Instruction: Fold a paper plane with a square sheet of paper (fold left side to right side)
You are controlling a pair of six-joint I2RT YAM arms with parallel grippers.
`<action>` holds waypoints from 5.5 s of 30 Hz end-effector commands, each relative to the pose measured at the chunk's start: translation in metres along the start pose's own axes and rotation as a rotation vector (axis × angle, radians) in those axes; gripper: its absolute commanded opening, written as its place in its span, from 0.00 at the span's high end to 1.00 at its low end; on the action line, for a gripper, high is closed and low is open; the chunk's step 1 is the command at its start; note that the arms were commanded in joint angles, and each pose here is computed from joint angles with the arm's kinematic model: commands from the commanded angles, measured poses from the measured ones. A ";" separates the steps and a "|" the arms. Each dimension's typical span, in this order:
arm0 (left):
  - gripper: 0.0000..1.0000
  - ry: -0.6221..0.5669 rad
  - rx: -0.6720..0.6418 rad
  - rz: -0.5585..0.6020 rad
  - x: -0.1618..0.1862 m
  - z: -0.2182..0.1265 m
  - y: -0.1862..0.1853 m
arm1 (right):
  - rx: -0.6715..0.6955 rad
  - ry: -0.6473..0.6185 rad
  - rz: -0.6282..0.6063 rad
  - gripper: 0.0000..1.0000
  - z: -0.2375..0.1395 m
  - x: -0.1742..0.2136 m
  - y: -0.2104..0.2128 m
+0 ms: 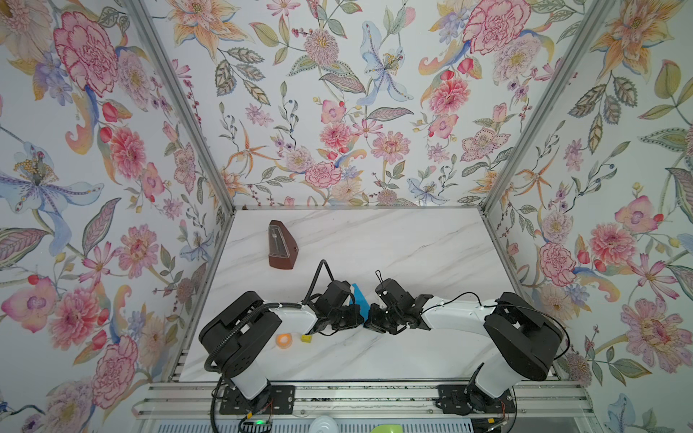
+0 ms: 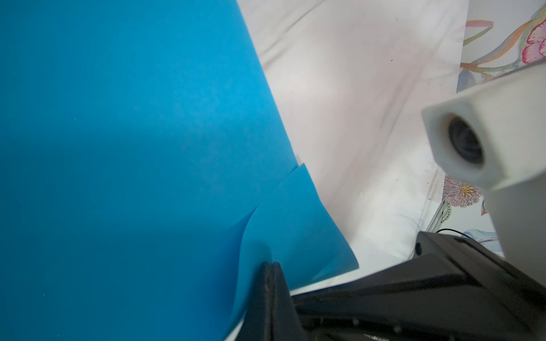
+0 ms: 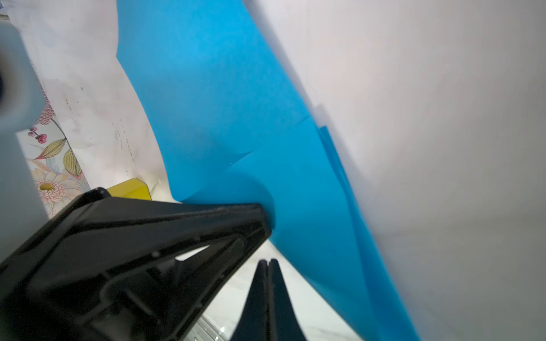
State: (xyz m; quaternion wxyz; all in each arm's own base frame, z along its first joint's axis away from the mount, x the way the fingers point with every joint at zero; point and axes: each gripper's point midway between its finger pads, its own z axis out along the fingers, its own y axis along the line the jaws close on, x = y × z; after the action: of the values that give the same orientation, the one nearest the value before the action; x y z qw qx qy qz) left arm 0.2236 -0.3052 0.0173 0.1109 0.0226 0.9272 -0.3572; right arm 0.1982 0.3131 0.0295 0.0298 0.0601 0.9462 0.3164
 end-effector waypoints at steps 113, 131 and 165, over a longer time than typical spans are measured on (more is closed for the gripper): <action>1.00 0.315 -0.362 0.387 0.012 -0.006 0.016 | 0.196 0.046 0.080 1.00 0.002 0.007 -0.076; 1.00 0.265 -0.244 0.352 0.003 -0.004 -0.011 | 0.194 0.040 0.078 1.00 0.000 0.006 -0.076; 1.00 0.263 -0.502 0.141 0.023 -0.063 0.123 | 0.212 0.034 0.091 1.00 -0.003 0.006 -0.083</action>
State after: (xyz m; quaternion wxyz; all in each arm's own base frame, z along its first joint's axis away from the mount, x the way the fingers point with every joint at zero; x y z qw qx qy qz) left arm 0.2391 -0.2273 0.0147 0.0863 0.1225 0.9667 -0.2073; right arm 0.2059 0.2856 0.0172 0.0255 0.0773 0.9484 0.3064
